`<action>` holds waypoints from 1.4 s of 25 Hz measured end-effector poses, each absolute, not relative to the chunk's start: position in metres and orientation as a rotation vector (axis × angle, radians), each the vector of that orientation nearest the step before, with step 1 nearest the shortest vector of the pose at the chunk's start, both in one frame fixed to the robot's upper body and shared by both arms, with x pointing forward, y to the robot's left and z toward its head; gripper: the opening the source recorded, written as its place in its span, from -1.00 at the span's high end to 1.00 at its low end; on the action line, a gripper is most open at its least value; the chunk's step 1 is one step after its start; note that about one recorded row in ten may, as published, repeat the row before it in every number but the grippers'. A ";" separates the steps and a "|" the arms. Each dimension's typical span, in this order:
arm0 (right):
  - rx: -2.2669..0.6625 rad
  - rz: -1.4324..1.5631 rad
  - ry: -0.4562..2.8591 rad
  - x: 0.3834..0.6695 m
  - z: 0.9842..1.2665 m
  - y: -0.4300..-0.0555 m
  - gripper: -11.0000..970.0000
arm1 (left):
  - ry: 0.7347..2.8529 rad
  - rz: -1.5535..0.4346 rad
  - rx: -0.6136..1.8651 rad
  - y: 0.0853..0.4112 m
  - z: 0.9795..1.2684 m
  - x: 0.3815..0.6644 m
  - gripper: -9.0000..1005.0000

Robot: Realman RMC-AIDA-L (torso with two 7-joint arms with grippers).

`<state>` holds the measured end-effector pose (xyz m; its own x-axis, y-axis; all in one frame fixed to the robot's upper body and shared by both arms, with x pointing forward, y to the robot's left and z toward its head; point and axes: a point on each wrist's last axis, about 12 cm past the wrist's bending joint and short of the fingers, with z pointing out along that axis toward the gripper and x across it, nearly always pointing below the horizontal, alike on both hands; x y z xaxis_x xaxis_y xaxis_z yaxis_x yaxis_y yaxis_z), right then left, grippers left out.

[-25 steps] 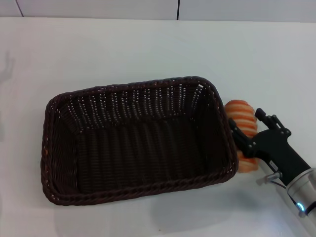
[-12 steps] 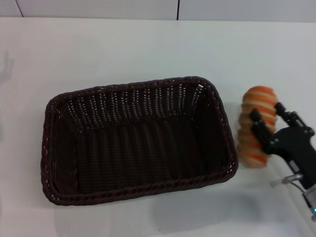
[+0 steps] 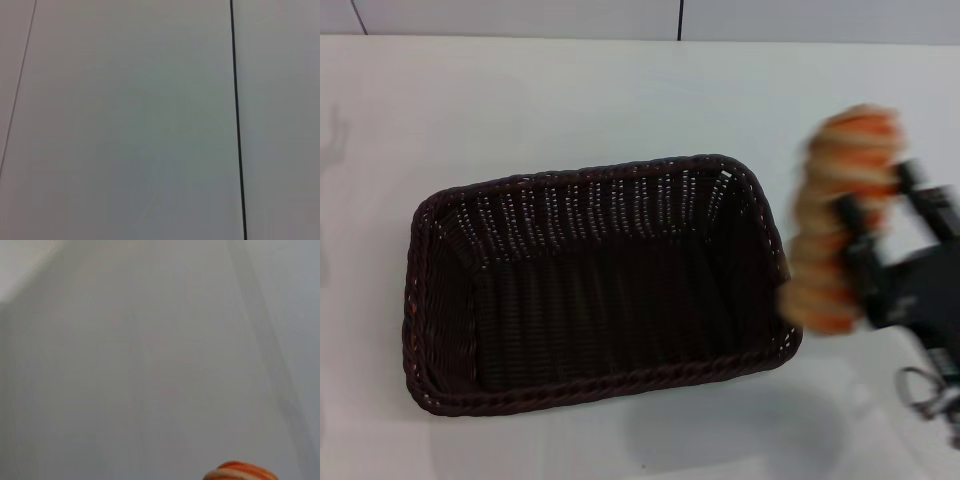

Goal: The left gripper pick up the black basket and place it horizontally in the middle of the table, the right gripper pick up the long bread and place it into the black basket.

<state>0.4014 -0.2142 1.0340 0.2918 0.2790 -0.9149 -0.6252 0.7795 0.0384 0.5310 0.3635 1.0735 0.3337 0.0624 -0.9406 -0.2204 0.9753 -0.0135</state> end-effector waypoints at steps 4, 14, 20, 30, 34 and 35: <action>-0.487 0.707 1.137 0.415 1.034 -0.189 -0.07 | 1.223 0.183 -0.148 0.363 1.072 0.531 -0.57; -0.455 0.824 1.245 0.438 1.032 -0.181 -0.04 | 1.235 0.175 -0.162 0.365 1.069 0.527 -0.57; -0.446 0.815 1.245 0.439 1.032 -0.181 -0.53 | 1.237 0.172 -0.166 0.365 1.068 0.526 -0.57; -0.191 0.552 1.263 0.433 1.027 -0.230 -0.60 | 1.283 0.175 -0.141 0.366 1.058 0.518 -0.56; 0.016 0.298 1.298 0.420 1.018 -0.279 -0.60 | 1.339 0.181 -0.104 0.364 1.048 0.513 -0.56; 0.040 0.248 1.304 0.416 1.017 -0.290 -0.60 | 1.362 0.183 -0.100 0.363 1.043 0.511 -0.55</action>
